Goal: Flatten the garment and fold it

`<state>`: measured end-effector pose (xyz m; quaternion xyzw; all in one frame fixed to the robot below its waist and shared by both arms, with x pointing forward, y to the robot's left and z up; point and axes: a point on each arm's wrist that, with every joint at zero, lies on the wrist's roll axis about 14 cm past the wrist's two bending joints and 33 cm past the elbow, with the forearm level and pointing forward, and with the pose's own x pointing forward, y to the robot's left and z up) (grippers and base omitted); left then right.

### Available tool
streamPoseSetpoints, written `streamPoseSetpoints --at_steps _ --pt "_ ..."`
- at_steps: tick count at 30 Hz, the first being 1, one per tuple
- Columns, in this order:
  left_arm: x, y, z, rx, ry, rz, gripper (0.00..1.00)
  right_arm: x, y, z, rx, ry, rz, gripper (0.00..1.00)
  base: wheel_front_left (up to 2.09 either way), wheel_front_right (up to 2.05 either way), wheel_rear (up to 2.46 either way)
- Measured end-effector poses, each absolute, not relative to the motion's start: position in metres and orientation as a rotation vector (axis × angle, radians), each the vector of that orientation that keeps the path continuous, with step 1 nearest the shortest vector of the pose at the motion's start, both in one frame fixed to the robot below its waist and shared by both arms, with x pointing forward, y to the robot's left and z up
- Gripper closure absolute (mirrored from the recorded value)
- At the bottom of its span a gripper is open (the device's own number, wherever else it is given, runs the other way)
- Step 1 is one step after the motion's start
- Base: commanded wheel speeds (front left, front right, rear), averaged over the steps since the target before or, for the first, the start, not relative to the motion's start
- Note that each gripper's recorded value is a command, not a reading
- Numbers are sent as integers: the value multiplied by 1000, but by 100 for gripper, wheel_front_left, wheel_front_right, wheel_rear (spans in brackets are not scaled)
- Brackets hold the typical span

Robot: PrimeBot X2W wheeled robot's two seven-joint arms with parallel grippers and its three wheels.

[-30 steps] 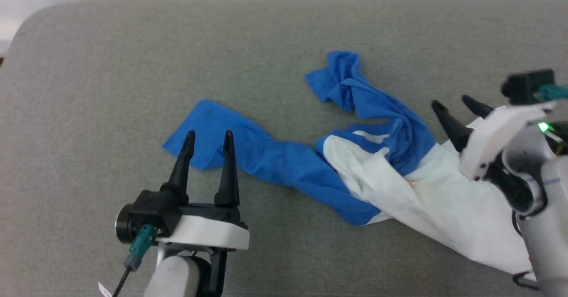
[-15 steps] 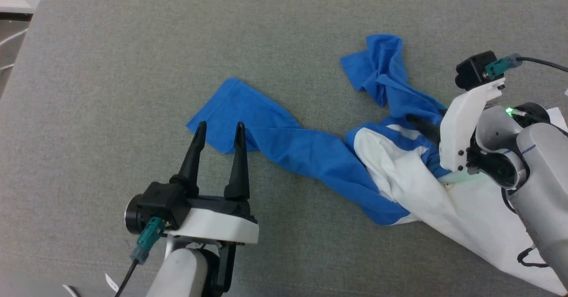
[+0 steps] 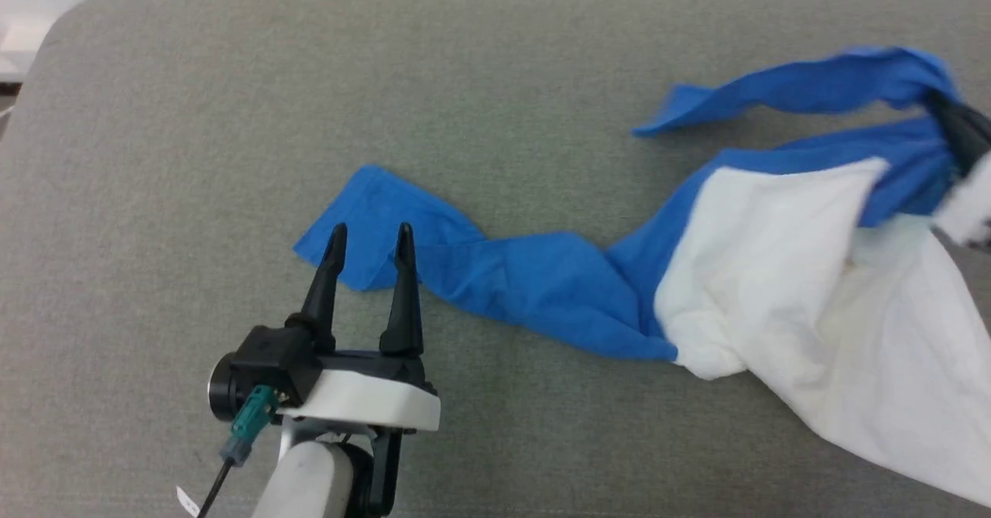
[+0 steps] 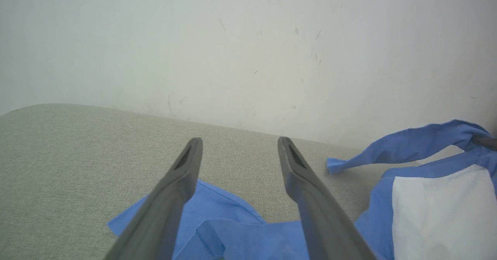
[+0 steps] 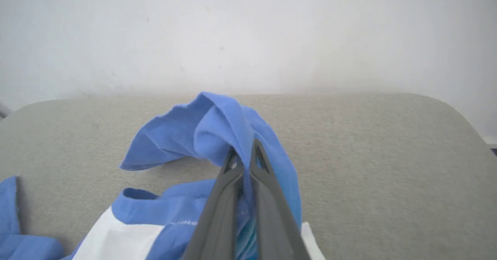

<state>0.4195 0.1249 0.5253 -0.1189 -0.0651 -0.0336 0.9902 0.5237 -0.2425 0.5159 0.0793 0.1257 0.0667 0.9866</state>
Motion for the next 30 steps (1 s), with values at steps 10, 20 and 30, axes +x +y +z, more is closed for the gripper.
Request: streamPoseSetpoints --at_steps 10,20,30 --pt "417 105 522 -251 -113 -122 0 375 -406 451 256 340 -398 83 0 0 0" --pt "417 91 518 -231 -99 -174 0 320 -394 458 222 165 -535 0 0 0 0" --pt "415 94 515 -198 -90 -174 0 336 -306 517 44 -41 -298 0 0 0 0"
